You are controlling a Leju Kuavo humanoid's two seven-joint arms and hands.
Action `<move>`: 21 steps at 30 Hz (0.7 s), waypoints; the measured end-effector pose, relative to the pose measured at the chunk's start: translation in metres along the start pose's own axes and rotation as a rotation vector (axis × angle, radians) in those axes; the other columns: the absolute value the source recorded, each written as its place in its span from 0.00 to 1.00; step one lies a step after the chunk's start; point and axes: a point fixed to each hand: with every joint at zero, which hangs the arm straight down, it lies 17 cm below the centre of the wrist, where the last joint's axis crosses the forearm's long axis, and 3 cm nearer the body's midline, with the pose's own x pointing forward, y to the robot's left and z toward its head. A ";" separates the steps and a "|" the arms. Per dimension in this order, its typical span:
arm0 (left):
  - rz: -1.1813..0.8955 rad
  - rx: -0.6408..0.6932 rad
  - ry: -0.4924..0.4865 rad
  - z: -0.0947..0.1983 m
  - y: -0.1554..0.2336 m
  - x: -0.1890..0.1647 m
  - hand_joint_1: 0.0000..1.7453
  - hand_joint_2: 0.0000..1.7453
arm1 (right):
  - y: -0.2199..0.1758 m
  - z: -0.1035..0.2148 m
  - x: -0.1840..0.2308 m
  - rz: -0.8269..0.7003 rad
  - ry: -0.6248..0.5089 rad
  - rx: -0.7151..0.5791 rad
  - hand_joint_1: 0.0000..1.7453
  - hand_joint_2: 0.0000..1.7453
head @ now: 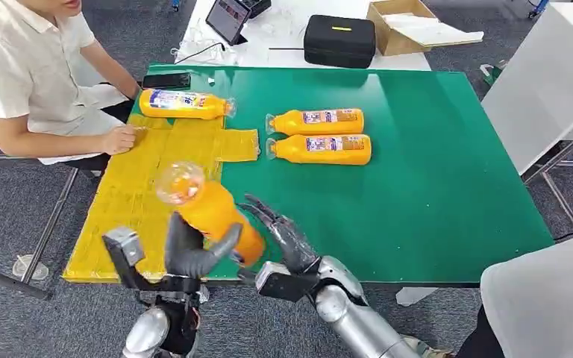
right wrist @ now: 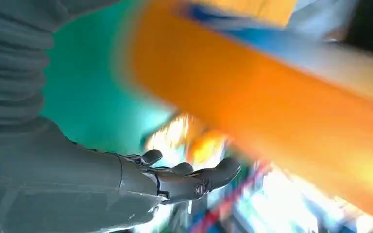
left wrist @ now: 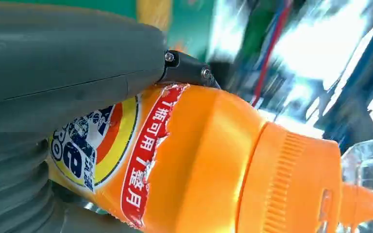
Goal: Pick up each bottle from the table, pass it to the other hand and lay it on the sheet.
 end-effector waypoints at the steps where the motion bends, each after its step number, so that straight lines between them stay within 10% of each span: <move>1: -0.038 0.028 -0.024 -0.003 0.008 0.007 1.00 1.00 | -0.006 0.002 -0.002 0.052 0.001 -0.039 0.00 0.00; 9: -0.577 0.363 -0.235 -0.001 0.103 0.059 1.00 1.00 | -0.062 0.061 -0.050 0.373 0.149 -0.249 0.00 0.00; 15: -0.914 0.260 -0.326 0.002 0.097 0.069 1.00 1.00 | -0.124 0.094 -0.052 0.490 0.145 -0.411 0.00 0.00; 21: -1.111 0.172 -0.220 -0.002 0.106 0.032 1.00 1.00 | -0.154 0.107 -0.057 0.484 0.191 -0.509 0.00 0.00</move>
